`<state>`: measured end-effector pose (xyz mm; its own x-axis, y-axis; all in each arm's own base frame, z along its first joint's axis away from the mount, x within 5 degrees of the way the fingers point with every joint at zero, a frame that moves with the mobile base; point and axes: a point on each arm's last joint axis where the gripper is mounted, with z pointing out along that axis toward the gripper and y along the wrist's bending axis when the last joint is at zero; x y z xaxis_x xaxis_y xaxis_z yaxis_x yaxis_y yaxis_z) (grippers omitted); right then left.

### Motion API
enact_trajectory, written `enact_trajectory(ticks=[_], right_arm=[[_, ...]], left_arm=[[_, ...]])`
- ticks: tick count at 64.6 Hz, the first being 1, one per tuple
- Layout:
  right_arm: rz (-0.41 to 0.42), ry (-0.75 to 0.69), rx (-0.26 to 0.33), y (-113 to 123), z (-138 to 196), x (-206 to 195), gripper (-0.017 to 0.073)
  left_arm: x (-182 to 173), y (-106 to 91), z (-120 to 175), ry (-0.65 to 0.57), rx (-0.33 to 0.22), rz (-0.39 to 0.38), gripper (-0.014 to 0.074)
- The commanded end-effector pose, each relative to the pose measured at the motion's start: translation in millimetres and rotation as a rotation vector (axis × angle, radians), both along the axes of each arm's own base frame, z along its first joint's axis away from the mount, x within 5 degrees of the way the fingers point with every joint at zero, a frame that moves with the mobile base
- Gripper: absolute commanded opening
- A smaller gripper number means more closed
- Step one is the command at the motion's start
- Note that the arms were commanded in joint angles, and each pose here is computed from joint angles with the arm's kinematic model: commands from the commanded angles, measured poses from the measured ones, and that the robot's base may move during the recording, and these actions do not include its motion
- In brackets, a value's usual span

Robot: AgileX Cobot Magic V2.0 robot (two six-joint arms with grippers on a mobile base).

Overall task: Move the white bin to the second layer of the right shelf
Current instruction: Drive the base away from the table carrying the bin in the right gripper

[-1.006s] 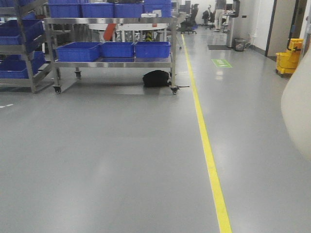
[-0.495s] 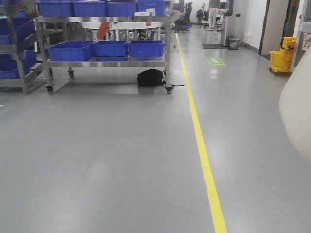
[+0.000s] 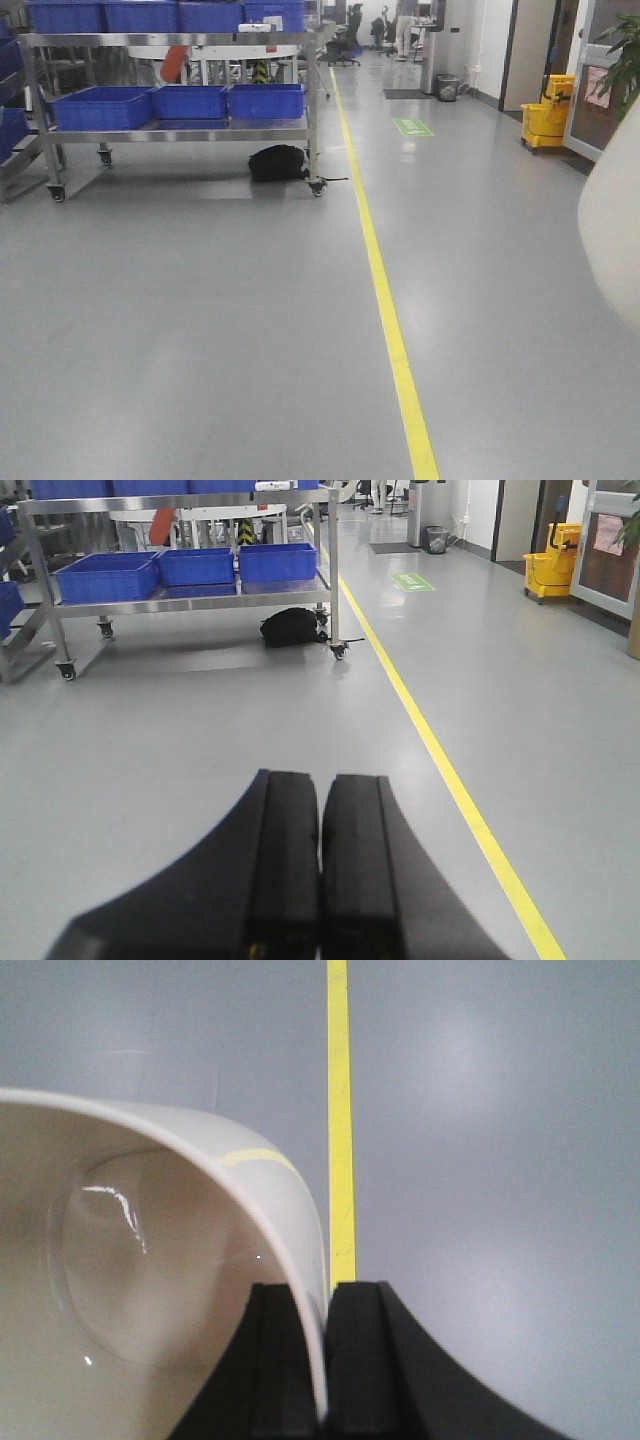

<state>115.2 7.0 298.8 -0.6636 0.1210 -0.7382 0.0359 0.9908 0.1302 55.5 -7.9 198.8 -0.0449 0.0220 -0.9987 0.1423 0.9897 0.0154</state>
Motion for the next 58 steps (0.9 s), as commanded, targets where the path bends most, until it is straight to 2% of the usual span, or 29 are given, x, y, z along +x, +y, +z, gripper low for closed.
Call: enact_trajectory(ticks=[1, 58], right_arm=[[-0.007, -0.113, 0.009, -0.3, 15.9, 4.7, 0.0047], [-0.007, -0.113, 0.009, -0.3, 15.9, 4.7, 0.0047]], left_arm=[[0.4, -0.3, -3.7, -0.064, -0.012, -0.004, 0.0085], [0.4, -0.3, -3.7, -0.064, -0.012, -0.004, 0.0085]])
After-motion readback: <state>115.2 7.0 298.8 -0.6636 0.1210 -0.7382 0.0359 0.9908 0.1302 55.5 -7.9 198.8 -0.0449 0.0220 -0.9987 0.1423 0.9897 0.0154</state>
